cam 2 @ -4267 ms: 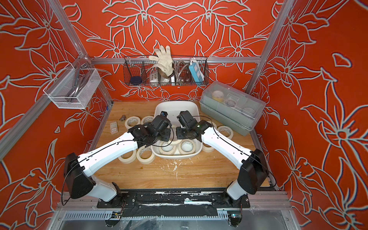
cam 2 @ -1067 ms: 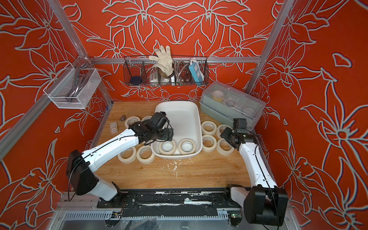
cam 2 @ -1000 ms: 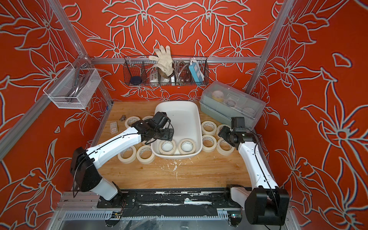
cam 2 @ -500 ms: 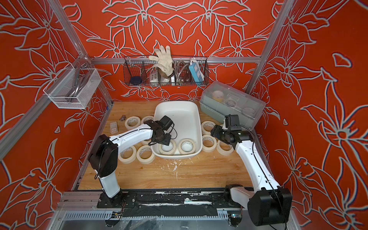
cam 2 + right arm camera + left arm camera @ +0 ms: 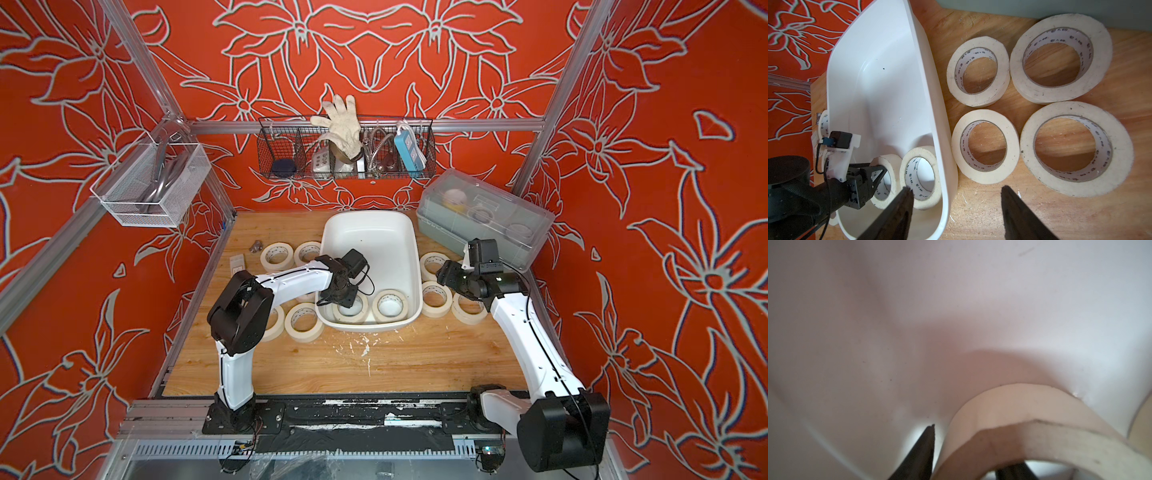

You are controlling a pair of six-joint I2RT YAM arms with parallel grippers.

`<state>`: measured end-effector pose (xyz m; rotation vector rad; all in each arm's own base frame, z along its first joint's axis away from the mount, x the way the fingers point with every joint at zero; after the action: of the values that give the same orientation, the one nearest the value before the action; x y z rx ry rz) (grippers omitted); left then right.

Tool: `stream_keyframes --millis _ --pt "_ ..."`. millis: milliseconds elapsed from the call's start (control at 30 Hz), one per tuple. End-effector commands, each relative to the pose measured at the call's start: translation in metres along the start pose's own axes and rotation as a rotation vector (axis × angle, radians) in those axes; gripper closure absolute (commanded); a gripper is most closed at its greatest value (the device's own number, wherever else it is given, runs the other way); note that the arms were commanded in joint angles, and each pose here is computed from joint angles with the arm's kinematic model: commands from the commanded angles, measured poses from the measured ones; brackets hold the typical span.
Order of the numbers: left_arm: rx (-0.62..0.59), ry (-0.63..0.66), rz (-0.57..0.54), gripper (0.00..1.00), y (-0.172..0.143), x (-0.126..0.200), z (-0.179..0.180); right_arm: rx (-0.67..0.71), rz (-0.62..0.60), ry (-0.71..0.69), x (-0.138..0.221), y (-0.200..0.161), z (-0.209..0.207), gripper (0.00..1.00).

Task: Take out the art tape in the storage box
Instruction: Place the art tape at the center of the board.

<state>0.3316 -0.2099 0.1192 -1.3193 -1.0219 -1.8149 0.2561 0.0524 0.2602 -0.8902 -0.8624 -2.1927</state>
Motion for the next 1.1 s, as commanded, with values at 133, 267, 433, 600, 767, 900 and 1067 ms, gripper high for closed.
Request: stream_keyframes --millis 133,267,433,600,767,900,1067 --pt "0.059 0.033 -0.106 0.79 0.001 0.021 0.007 0.011 0.057 0.122 0.003 -0.006 0.013 0.31" --pt "0.096 0.055 -0.159 0.87 0.000 0.048 0.015 0.007 0.069 0.168 -0.001 -0.009 0.019 0.31" --pt "0.193 0.101 -0.226 0.98 -0.005 0.088 0.028 0.015 0.103 0.168 -0.006 -0.012 0.033 0.31" --pt "0.270 0.141 -0.264 1.00 -0.013 0.123 0.037 0.076 0.084 0.168 -0.006 -0.026 0.055 0.31" --pt "0.313 0.143 -0.309 1.00 -0.022 0.154 0.036 0.138 0.074 0.207 -0.005 -0.042 0.084 0.32" --pt "0.334 0.126 -0.332 1.00 -0.027 0.169 0.032 0.189 0.062 0.242 -0.008 -0.061 0.108 0.32" --pt "0.350 0.132 -0.336 1.00 -0.028 0.176 0.029 0.258 0.079 0.272 -0.016 -0.087 0.136 0.31"
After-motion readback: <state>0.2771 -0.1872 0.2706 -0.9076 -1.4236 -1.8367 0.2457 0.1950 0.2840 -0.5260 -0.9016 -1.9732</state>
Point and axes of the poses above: each gripper's point midway between its finger pads, its own x axis back along the fingers, its own z axis along the line the jaws close on, y = z × x, the point moved 9 cm from there along x, back along the fingers, and after that the axes turned 15 degrees about -x, right-handed, at the moved point
